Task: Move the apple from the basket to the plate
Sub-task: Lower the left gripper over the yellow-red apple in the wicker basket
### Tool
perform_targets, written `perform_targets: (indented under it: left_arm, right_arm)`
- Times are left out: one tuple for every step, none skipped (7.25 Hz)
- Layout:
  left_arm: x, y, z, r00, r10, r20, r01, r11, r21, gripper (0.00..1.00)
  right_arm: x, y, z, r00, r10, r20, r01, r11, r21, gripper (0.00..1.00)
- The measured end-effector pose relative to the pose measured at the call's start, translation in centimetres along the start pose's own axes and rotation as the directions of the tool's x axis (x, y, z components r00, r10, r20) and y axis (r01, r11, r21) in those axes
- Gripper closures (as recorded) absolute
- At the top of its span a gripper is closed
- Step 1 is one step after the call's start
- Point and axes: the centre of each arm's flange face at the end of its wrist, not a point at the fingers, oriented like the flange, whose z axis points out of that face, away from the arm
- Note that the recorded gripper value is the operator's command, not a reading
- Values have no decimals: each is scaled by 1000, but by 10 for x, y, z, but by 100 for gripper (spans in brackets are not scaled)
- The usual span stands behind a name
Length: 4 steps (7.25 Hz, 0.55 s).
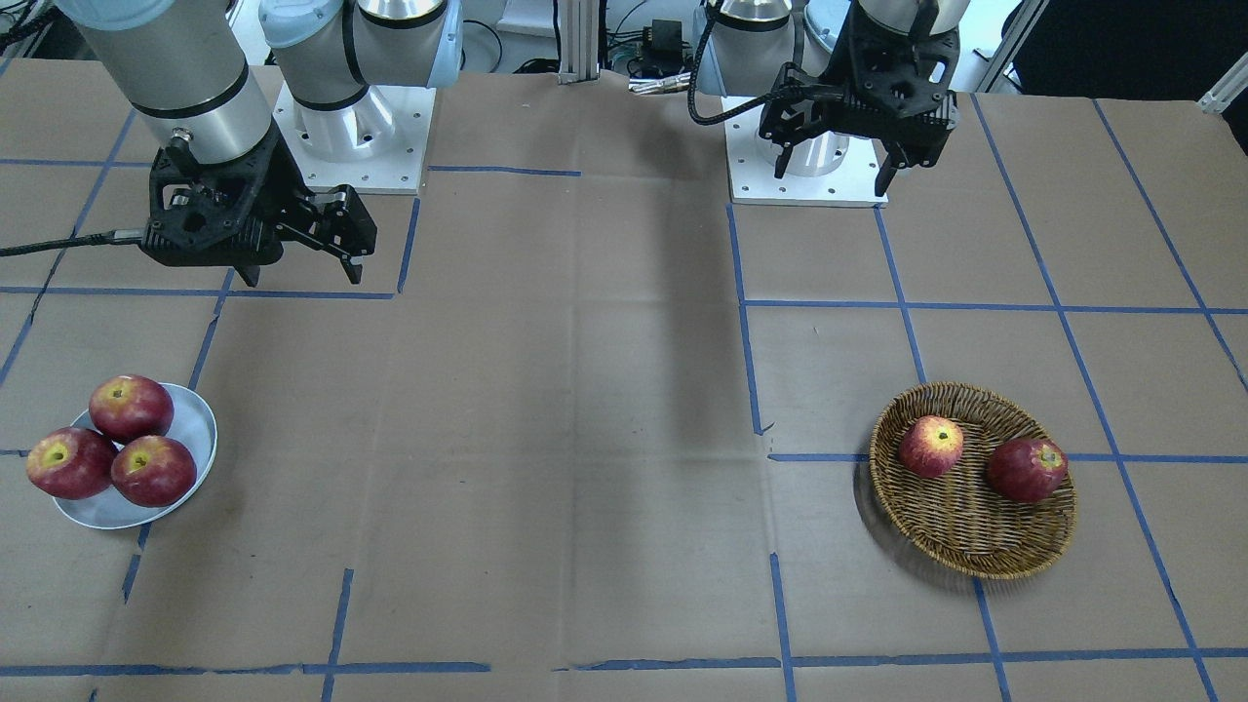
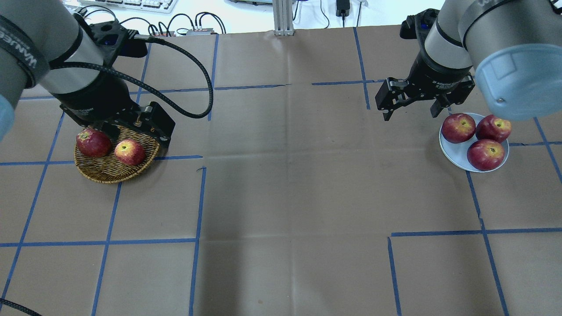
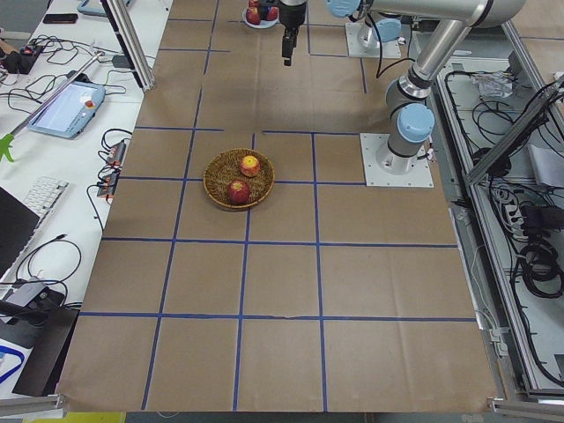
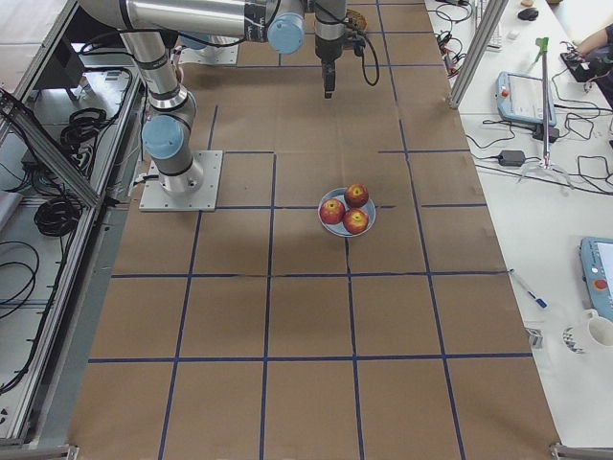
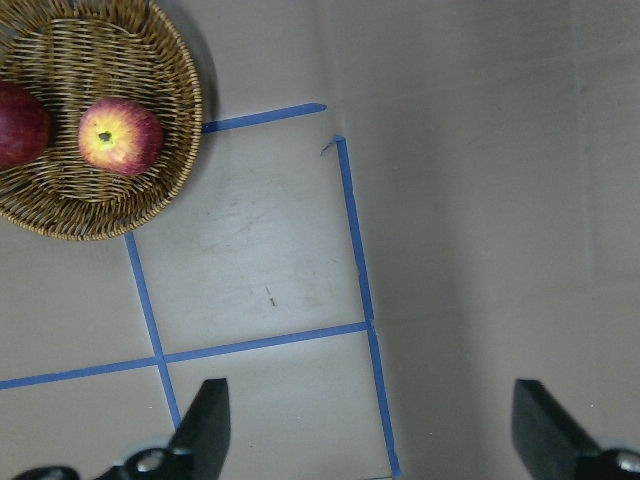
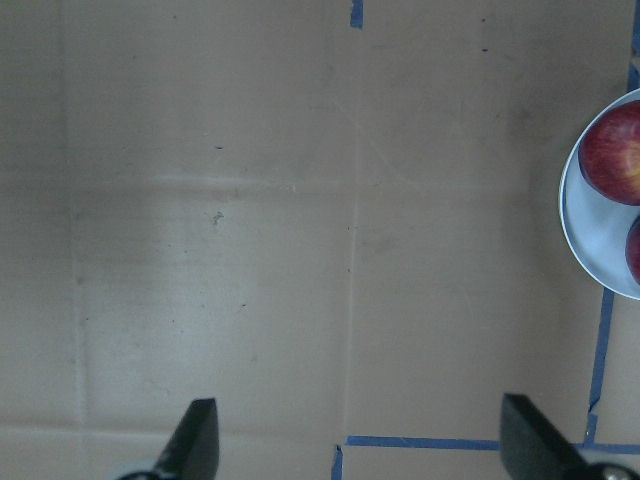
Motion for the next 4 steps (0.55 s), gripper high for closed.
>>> perform_targets:
  left_arm:
    - [6,0,0,1000,12,1,-12,1000,2,1]
    - [8,1,0,1000,17,2,-17,1000,4,1]
    - [8,1,-1,1000,19,3,-19,1000,6,1]
    - [8,2,-2,1000,19,5,-19,1000,8,1]
  right_arm:
    - [0,0,0,1000,0,0,0,1000,0,0]
    - [0,0,0,1000,0,0,0,1000,1,0]
    - [0,0,0,1000,0,0,0,1000,1,0]
    - [0,0,0,1000,0,0,0,1000,1,0]
